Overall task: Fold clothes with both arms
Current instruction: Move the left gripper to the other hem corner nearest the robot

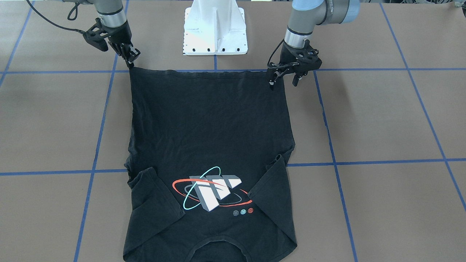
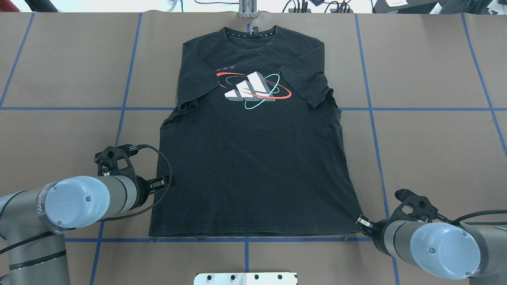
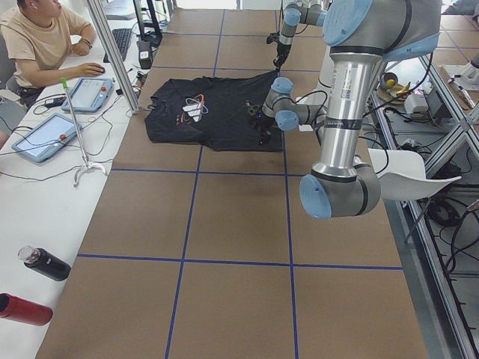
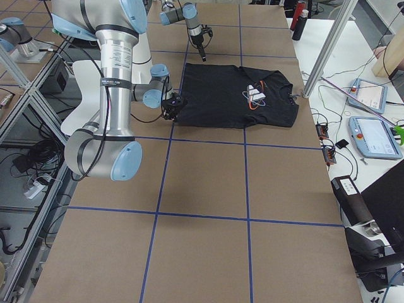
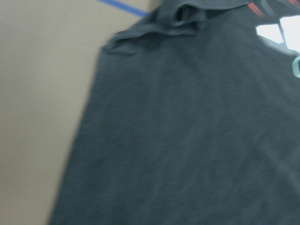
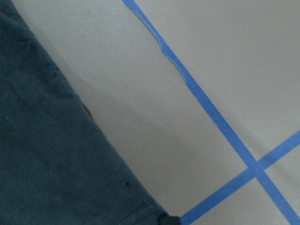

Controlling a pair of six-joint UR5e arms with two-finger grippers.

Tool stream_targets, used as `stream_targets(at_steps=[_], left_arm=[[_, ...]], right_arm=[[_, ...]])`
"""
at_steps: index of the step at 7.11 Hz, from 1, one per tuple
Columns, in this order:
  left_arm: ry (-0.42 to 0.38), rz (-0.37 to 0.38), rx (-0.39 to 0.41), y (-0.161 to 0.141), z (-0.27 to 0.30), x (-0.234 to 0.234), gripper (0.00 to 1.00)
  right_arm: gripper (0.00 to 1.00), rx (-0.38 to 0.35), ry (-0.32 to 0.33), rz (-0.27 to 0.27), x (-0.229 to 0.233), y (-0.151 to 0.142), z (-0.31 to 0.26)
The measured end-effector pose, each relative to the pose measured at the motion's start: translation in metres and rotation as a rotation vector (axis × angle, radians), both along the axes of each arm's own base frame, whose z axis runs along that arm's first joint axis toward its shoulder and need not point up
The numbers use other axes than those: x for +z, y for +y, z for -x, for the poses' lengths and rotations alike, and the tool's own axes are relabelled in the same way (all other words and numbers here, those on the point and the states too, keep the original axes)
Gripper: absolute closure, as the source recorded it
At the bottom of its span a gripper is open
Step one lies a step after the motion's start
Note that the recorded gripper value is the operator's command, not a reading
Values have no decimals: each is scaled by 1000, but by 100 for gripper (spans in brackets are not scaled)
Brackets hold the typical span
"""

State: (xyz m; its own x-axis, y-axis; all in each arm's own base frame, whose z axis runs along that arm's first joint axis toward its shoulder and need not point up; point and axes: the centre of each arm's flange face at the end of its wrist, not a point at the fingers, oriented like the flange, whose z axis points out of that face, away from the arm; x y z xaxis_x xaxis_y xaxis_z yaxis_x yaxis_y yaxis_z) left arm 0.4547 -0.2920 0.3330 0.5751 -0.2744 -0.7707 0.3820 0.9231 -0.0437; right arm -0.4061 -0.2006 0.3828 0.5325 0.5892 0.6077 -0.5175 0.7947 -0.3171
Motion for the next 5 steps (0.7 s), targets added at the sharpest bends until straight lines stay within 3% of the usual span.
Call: stream_targets(at_steps=[1, 2, 5], left_arm=[[4, 31, 5, 14, -5, 4, 41], [12, 59, 10, 27, -12, 4, 45], [30, 140, 10, 50, -20, 5, 45]], right_arm=[[100, -2, -1, 0, 0, 0, 1], [100, -3, -1, 0, 0, 1, 2], [100, -6, -1, 0, 0, 2, 4]])
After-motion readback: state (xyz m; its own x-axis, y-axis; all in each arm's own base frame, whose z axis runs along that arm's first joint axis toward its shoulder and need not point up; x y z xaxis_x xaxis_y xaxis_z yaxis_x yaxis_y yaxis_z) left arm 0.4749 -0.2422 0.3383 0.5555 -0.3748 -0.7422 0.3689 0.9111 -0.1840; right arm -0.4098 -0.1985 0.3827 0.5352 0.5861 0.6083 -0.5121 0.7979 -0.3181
